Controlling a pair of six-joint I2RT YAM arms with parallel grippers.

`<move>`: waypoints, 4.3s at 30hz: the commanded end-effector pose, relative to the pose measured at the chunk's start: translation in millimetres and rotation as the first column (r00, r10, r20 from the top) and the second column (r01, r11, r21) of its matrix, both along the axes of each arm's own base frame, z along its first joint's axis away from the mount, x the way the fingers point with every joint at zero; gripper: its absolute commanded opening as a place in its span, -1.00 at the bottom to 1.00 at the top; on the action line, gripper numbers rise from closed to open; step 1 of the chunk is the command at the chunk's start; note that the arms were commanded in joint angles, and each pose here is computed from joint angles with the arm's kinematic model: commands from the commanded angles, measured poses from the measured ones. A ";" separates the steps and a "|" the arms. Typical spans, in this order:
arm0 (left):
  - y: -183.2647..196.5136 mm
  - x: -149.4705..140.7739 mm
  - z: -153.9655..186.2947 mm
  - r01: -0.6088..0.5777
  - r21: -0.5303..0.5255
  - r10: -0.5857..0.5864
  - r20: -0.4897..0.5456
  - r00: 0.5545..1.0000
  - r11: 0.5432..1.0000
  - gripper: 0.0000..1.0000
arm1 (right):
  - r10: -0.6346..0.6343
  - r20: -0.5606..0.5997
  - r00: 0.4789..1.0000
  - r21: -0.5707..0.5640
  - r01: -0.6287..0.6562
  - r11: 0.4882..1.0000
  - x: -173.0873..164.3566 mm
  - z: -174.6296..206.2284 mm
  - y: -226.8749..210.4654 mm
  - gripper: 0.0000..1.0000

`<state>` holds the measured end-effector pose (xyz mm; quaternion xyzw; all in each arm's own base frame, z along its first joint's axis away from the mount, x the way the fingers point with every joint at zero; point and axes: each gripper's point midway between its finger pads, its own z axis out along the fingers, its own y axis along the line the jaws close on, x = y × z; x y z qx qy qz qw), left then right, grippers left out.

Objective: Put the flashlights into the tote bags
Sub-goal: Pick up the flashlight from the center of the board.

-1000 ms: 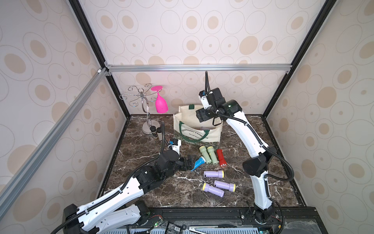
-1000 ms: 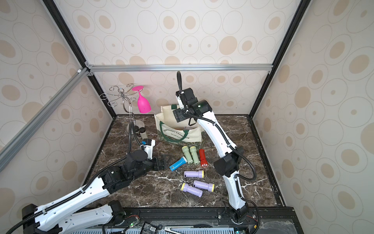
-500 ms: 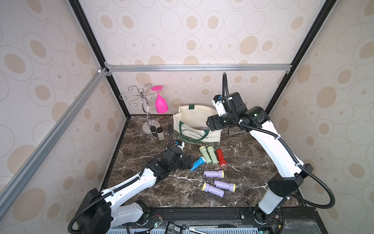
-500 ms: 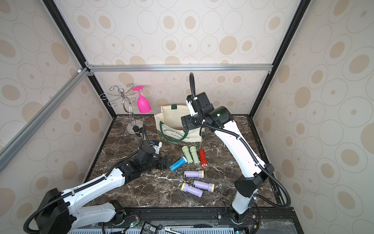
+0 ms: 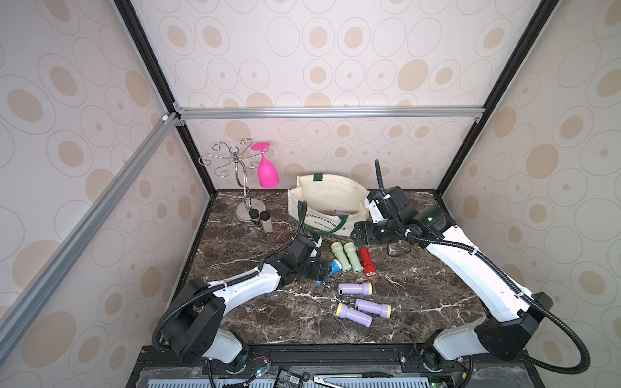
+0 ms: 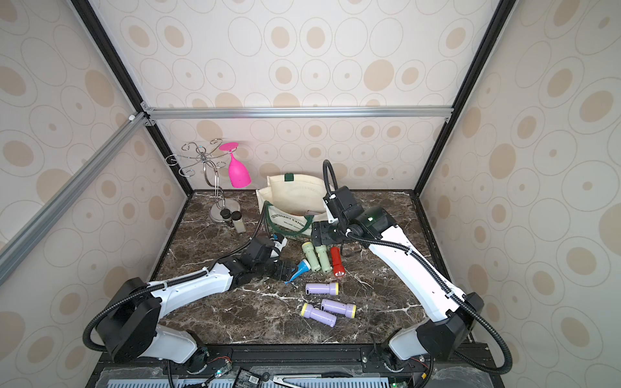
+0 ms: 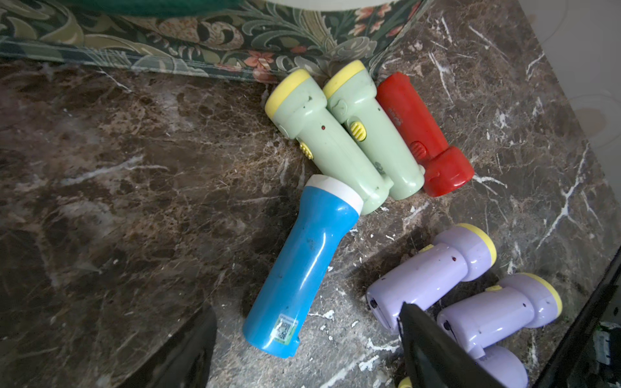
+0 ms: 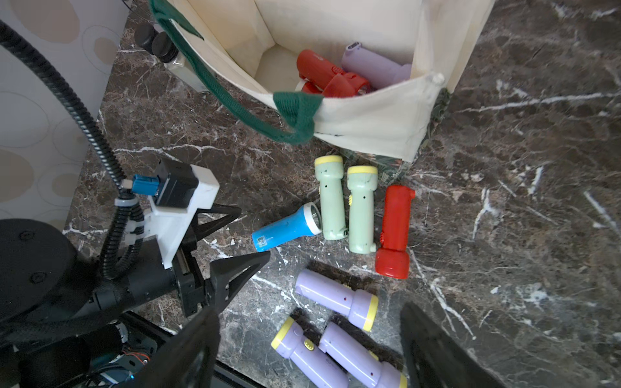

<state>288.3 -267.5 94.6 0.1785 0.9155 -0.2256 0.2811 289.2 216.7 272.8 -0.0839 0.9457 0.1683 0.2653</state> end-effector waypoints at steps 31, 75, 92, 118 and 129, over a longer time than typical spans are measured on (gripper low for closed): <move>-0.3 -3.7 -83.3 0.109 0.169 -0.086 -0.134 0.987 0.980 0.18 | 0.013 0.043 0.999 0.110 -0.018 0.994 -15.2 -26.9 6.0 0.77; -1.3 -33.2 154.1 0.041 -0.362 0.024 0.173 0.985 0.931 -1.00 | 0.033 0.154 0.988 0.422 -0.096 0.902 7.7 50.7 51.1 0.70; -28.6 -24.5 240.0 0.135 -0.550 0.016 0.261 0.965 0.824 -1.00 | 0.053 0.145 0.988 0.617 -0.132 0.776 39.9 69.6 95.5 0.78; -25.3 -11.4 227.5 0.083 -0.521 0.058 0.248 0.967 0.850 0.00 | 0.086 0.161 0.983 0.524 -0.159 0.837 50.1 71.6 91.5 -0.97; -8.3 -14.2 205.9 0.017 -0.468 0.098 0.221 0.970 0.884 0.93 | 0.023 0.242 0.970 0.255 -0.087 0.963 120.6 73.6 73.1 -1.00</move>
